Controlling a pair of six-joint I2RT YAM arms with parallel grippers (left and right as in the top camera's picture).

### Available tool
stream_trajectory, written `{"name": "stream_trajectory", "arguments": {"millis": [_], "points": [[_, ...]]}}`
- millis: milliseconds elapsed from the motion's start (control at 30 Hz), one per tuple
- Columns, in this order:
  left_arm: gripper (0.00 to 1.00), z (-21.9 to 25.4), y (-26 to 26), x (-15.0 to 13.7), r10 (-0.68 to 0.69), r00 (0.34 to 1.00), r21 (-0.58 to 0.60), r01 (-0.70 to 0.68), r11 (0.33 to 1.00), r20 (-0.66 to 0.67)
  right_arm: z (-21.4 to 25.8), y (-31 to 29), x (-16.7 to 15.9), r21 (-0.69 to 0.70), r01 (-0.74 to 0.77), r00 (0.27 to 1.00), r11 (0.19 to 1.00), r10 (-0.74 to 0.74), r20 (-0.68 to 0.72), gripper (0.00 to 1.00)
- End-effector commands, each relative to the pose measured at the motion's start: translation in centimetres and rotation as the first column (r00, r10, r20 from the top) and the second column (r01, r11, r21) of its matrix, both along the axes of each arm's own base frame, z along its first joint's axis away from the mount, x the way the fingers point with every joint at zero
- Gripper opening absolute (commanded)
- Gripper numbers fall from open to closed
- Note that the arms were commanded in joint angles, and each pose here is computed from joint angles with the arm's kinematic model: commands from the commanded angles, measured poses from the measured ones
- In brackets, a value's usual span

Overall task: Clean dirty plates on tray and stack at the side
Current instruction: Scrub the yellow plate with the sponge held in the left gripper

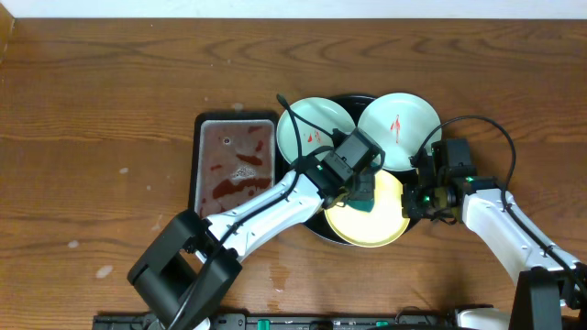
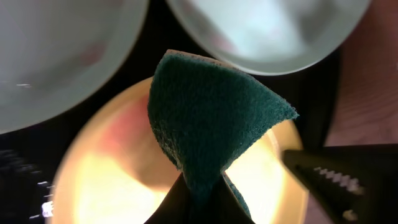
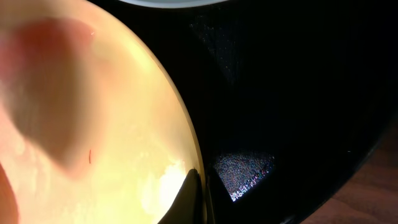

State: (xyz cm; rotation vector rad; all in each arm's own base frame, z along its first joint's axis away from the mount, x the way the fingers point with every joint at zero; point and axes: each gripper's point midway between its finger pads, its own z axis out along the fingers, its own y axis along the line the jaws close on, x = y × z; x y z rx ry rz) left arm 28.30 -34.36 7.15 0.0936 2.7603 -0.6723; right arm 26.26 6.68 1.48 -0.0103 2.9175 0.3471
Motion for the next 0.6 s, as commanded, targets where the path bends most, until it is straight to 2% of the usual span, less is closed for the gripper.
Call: {"name": "stream_trajectory", "arguments": {"millis": [0,133,367,567], "points": [[0.07,-0.7,-1.6,-1.3,0.005,0.999,-0.03,-0.006,1.0,-0.035,-0.4,-0.1,-0.4,-0.018,0.001,1.0,1.0,-0.002,-0.017,0.01],[0.08,-1.5,-2.9,-2.4,-0.024,0.999,-0.031,0.023,0.999,-0.038,-0.4,-0.1,-0.4,-0.018,0.001,1.0,1.0,-0.002,-0.017,0.01],[0.07,-4.3,-2.3,-3.6,-0.038,0.996,0.048,0.042,0.998,-0.082,-0.4,-0.1,-0.4,-0.018,0.001,1.0,1.0,-0.002,-0.018,0.01],[0.08,-5.9,4.0,-1.7,0.023,1.0,0.322,-0.022,0.946,0.002,-0.5,-0.1,-0.6,-0.019,0.001,1.0,1.0,-0.002,-0.024,0.01]]}}
